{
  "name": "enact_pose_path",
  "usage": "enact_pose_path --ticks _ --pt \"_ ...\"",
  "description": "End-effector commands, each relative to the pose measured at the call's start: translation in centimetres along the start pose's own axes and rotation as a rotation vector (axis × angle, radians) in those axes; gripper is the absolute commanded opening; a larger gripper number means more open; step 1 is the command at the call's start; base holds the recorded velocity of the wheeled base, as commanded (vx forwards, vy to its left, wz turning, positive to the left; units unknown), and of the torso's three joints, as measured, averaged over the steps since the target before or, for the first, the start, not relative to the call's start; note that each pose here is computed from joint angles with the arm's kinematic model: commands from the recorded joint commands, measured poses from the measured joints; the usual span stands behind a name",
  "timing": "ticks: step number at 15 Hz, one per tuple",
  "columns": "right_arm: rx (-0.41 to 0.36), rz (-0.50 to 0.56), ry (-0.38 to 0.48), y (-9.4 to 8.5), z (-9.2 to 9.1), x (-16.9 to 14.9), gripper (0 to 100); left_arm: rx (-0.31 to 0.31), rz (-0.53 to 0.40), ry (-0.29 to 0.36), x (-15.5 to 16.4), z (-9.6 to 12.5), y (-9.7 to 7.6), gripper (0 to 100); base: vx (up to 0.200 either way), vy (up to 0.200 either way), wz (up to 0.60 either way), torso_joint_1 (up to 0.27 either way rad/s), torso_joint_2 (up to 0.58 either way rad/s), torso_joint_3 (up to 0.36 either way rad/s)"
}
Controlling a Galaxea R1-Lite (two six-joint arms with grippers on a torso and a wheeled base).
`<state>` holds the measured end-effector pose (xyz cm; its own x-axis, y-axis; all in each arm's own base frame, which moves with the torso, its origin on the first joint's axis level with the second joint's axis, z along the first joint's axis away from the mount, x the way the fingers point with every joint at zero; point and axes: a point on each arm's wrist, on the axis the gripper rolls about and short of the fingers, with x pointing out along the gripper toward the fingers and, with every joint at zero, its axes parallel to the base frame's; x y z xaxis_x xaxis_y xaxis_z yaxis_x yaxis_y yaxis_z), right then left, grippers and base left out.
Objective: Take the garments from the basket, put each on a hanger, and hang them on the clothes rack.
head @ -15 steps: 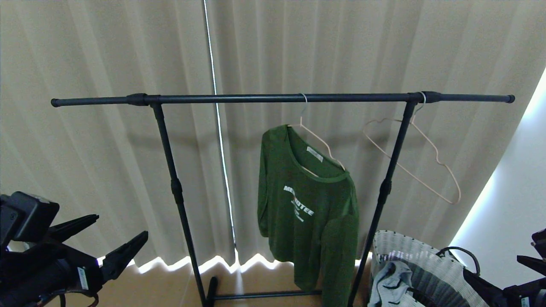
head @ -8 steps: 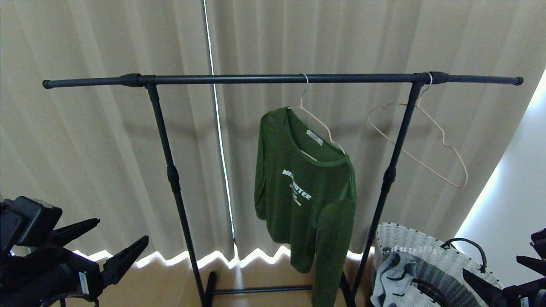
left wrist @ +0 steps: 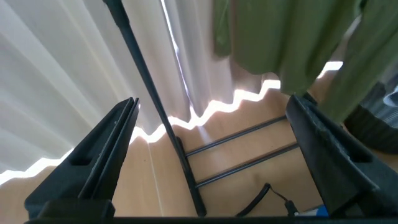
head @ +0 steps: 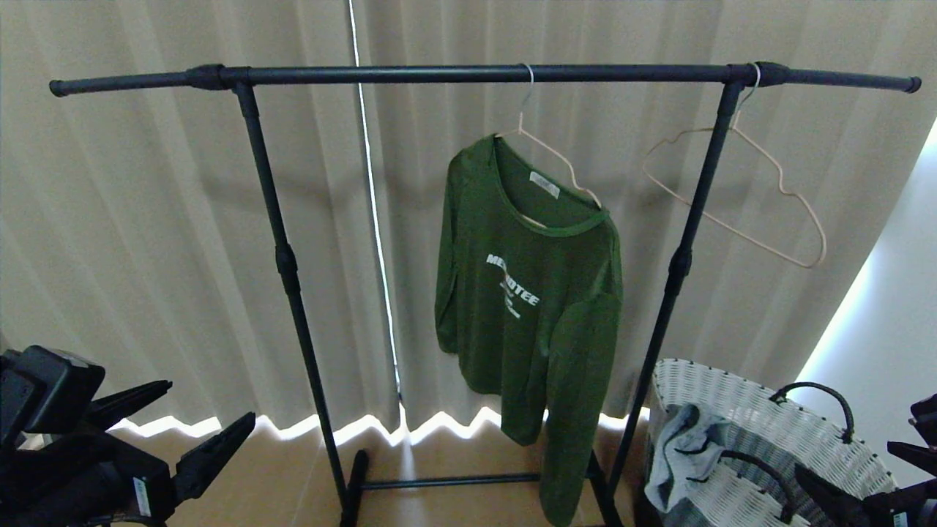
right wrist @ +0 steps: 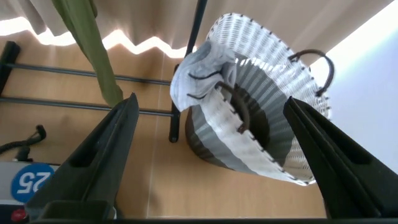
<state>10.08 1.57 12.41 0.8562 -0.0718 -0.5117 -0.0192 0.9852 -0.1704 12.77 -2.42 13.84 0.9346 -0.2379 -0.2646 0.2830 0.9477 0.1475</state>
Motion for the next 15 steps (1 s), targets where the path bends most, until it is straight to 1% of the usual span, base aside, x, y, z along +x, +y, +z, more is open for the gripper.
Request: enact_pose_path --ticks 1,3,5,9,13,15 --pt "-0.003 0.002 0.006 0.0 -0.1 0.1 100 0.001 0.000 -0.009 -0.2 0.0 0.0 100 0.000 0.000 0.00 -0.168 0.47 0.290" --pt "-0.002 -0.003 0.005 0.0 -0.1 0.0 100 0.005 -0.010 -0.005 -0.3 -0.2 -0.2 100 0.000 0.000 0.00 -0.168 0.46 0.305" --pt "-0.005 -0.004 0.010 0.0 -0.3 0.0 100 0.006 -0.008 -0.023 -0.8 -0.2 -0.3 100 0.000 0.000 0.00 -0.154 0.46 0.300" --pt "-0.011 -0.002 0.024 0.1 -0.6 0.1 100 0.014 -0.005 -0.032 -1.1 -0.3 -0.3 100 0.000 0.000 0.00 -0.118 0.42 0.299" --pt "-0.006 0.002 0.022 0.1 -0.7 0.1 100 0.017 -0.001 -0.036 -1.3 -0.4 -0.3 100 0.000 0.000 0.00 -0.020 0.09 0.059" --pt "-0.009 0.004 0.030 0.1 -1.0 0.0 100 0.016 0.003 -0.059 -1.7 -0.2 -0.3 100 0.000 0.000 0.00 0.000 0.00 0.000"
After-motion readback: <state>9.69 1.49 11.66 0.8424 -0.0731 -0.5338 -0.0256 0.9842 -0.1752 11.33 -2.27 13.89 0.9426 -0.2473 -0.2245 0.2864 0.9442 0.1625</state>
